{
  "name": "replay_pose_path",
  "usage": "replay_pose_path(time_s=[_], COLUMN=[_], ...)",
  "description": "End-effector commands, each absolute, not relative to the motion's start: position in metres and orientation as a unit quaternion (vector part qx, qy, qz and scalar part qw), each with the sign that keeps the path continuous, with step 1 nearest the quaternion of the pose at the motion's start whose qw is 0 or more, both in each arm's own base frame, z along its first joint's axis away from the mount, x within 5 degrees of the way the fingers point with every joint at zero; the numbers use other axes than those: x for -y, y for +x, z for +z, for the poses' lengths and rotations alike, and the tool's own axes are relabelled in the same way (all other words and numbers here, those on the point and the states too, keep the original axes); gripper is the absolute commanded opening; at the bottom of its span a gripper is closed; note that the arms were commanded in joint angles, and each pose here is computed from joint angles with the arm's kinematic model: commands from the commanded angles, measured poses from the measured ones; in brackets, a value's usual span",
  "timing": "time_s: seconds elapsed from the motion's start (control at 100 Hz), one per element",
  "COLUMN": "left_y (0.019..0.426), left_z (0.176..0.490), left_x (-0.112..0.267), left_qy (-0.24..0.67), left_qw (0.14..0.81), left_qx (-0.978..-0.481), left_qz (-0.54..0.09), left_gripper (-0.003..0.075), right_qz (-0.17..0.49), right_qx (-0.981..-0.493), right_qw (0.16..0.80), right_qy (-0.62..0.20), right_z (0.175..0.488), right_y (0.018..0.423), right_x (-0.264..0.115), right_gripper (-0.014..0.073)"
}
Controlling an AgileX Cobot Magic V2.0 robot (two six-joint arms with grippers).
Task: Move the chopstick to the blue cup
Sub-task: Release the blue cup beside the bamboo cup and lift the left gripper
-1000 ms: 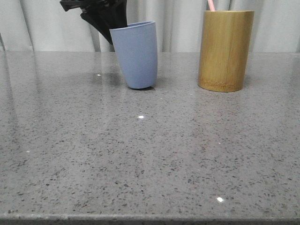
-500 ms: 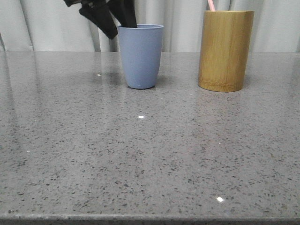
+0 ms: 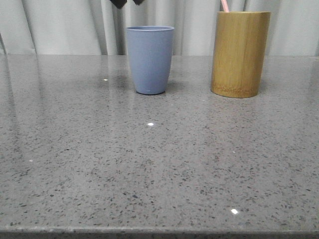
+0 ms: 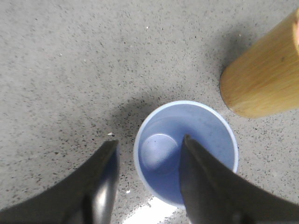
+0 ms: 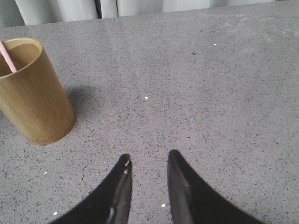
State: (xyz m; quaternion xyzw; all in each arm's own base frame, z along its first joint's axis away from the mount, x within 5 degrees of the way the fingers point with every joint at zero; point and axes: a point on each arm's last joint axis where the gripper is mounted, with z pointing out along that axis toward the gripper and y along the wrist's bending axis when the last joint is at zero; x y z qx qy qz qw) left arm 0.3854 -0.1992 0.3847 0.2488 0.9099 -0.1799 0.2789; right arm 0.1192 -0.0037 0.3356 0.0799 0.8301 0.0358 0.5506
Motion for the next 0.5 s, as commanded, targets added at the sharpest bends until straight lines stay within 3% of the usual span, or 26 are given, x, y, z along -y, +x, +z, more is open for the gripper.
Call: replay_pose_path(time_s=[0.0,0.49], left_y=[0.368,0.361], left_z=[0.434,0.460], left_x=[0.181,0.099], left_qy=[0.229,0.135], left_qw=[0.351,0.364], left_qx=[-0.887,-0.912], left_qz=[-0.194,-0.134], left_gripper=[0.0253,0.0249], right_qz=[0.035,0.035], right_qx=[-0.804,-0.805], right_qw=[0.589,0.587], right_qy=[0.074,0.074], right_z=[0.352,0.351], right_y=[0.122,0.122], right_x=[0.004,0.004], right_gripper=[0.0221,0.0221])
